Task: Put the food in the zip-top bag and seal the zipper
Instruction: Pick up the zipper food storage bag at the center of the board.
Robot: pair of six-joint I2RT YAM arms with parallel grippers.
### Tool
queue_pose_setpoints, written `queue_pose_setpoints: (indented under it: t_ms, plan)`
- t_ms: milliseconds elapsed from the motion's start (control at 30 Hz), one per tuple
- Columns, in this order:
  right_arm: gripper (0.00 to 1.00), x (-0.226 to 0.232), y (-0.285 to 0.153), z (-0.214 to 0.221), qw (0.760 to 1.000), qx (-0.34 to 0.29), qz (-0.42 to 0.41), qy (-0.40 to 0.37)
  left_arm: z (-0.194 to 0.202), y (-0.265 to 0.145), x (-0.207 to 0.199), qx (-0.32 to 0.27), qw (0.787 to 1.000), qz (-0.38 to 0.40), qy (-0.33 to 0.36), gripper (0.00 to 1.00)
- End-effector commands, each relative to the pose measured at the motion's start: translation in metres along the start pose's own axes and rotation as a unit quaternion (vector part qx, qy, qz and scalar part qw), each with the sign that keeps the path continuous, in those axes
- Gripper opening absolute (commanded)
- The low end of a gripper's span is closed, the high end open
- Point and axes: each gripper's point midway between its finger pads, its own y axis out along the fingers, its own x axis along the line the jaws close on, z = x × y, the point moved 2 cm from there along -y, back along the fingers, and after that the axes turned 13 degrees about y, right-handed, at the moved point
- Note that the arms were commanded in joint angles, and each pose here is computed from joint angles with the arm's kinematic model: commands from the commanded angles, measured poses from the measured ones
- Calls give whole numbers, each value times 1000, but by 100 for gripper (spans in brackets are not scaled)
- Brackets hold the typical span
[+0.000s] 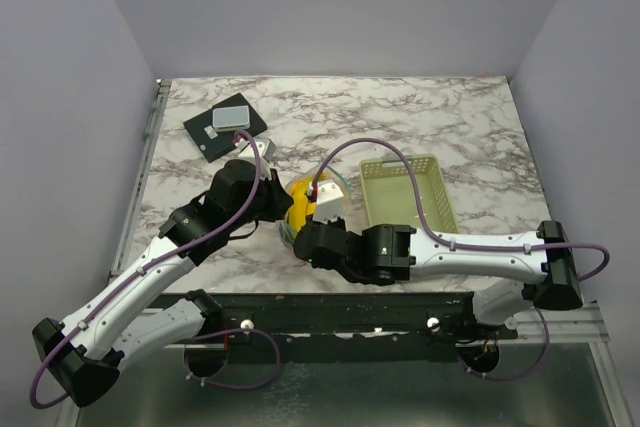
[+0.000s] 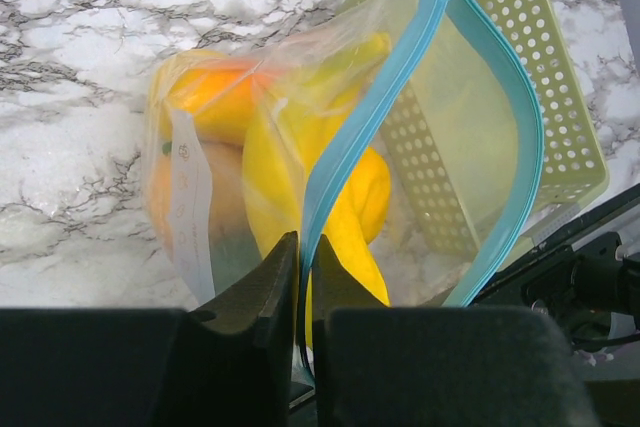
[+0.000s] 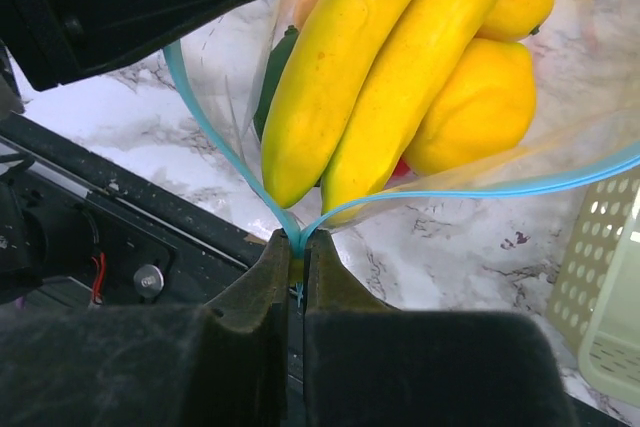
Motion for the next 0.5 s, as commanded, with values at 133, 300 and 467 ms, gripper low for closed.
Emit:
queue_pose_setpoints:
  t_ms: [133,300,467]
  plan:
    - [1,-1,-26,-27,997,-12,-2,-70,-26,-9,-2,-30,1000,-5,6,25]
    - [1,-4,-39,-35,995,-3,-11,-103,-42,-19,-4,-46,999,-7,15,36]
    - [1,-1,-55,-42,990,10,-38,-133,-58,-33,-4,-66,997,-13,28,44]
